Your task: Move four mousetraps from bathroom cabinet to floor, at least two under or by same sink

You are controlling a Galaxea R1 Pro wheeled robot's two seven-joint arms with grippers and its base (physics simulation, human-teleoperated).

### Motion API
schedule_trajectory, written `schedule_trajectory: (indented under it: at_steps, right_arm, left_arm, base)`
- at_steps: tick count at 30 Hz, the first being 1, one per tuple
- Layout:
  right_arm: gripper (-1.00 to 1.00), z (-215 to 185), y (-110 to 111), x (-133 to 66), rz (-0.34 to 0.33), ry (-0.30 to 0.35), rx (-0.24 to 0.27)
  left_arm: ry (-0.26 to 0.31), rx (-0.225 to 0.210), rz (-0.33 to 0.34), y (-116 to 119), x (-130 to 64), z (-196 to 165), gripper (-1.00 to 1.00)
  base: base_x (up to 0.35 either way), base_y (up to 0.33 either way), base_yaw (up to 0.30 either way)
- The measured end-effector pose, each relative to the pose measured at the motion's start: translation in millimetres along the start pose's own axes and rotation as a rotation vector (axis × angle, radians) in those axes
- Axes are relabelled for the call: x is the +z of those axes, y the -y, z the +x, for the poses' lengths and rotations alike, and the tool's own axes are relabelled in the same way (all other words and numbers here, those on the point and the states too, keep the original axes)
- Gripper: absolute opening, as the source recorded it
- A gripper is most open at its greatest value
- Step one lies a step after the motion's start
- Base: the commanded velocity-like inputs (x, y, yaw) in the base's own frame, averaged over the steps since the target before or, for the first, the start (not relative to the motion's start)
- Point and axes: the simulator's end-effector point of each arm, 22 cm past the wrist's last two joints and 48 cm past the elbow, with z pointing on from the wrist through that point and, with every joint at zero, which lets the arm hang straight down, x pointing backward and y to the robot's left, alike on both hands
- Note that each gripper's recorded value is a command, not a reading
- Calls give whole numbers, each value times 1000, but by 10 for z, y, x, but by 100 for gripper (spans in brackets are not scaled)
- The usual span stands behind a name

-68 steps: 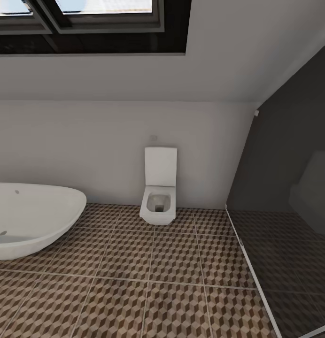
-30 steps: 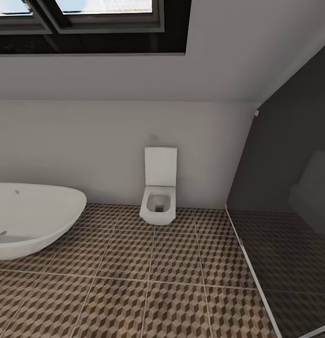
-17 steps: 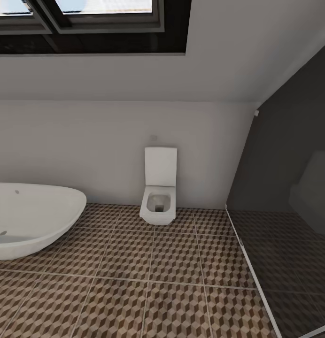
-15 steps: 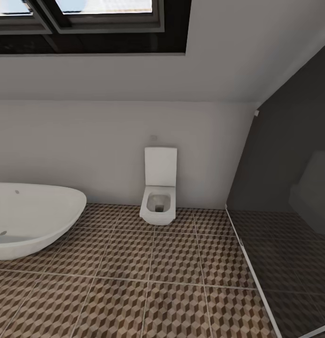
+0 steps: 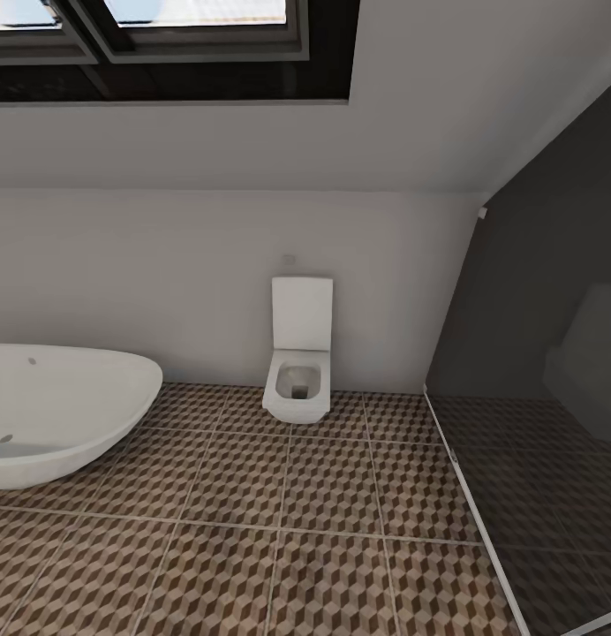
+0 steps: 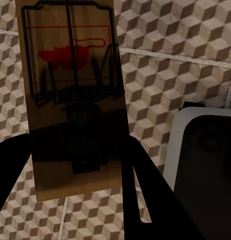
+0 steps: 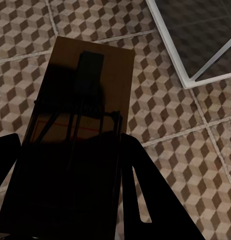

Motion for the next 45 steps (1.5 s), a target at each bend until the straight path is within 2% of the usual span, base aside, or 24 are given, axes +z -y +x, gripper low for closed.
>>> schedule_trajectory:
  at_steps: [45]
  right_arm:
    - [-100,0,0,0,0,0,0]
  left_arm:
    - [0,0,0,0,0,1,-100]
  base:
    - [0,0,0]
